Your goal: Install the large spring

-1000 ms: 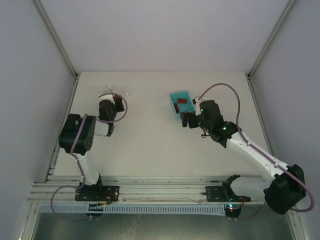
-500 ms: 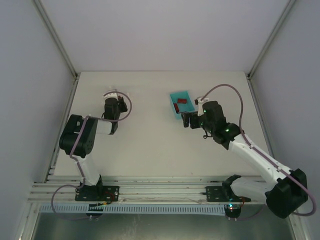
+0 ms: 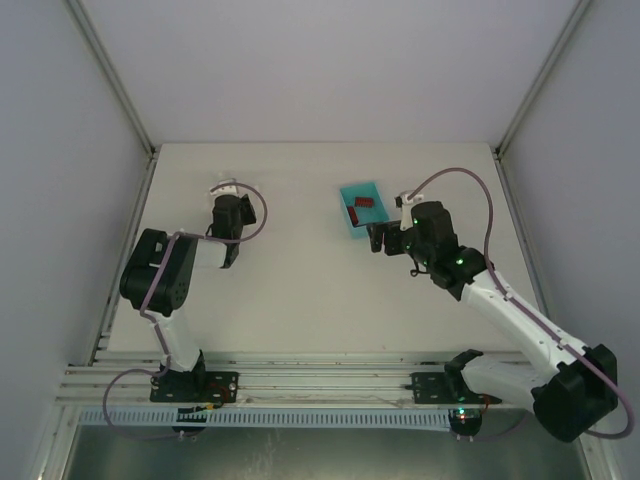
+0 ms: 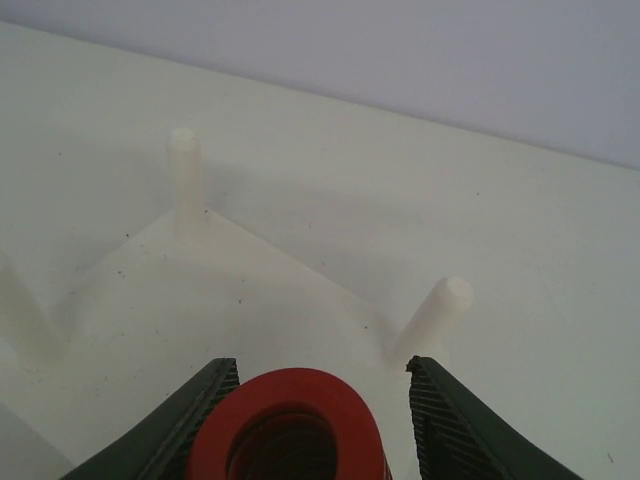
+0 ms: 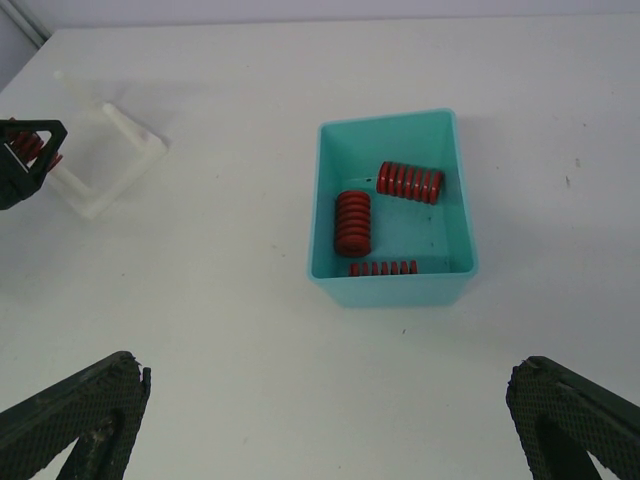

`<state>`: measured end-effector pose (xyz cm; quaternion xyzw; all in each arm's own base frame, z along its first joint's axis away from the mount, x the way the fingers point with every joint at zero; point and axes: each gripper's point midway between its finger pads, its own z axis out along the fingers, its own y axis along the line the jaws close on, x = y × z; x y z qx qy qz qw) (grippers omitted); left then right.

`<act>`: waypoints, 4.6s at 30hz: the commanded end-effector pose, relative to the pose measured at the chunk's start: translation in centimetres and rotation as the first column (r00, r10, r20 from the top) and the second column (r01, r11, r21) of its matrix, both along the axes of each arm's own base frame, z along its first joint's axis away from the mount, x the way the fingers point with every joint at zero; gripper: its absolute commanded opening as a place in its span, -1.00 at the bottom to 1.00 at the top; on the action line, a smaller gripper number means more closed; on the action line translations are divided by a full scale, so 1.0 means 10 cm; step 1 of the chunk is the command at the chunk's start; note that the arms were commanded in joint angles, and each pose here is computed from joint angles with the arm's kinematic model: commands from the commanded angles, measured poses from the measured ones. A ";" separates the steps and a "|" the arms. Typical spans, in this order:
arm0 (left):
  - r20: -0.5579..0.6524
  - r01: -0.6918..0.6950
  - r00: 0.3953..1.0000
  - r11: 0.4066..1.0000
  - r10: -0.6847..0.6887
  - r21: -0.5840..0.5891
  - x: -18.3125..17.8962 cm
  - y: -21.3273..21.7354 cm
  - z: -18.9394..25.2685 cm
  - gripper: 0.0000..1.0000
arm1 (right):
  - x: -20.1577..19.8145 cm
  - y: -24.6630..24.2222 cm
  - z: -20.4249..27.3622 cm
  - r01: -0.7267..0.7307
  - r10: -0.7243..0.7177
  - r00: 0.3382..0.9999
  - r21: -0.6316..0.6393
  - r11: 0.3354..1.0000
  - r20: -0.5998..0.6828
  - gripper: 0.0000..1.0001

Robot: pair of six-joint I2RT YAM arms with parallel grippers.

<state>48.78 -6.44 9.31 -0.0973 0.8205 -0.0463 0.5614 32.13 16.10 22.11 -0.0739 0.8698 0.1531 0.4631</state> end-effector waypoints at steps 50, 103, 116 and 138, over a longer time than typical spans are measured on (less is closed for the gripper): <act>-0.006 0.243 0.966 0.920 -0.258 -0.308 -1.12 -0.54 0.98 0.99 | 1.15 0.18 -0.83 -0.343 0.162 0.891 -0.396 0.851 -0.424 -0.15; -0.007 0.222 0.972 0.924 -0.236 -0.311 -1.27 -0.49 0.90 0.99 | 1.68 0.55 -1.12 -0.467 0.262 0.829 -0.354 0.810 -0.495 -0.09; -0.020 0.207 0.975 0.931 -0.223 -0.300 -1.24 -0.47 0.97 0.98 | 1.40 0.45 -1.55 -0.523 0.230 0.732 -0.311 0.793 -0.642 0.14; -0.013 0.192 0.979 0.936 -0.205 -0.295 -1.26 -0.45 1.09 0.98 | 1.65 0.43 -1.86 -0.411 0.131 0.769 -0.327 0.851 -0.626 -0.34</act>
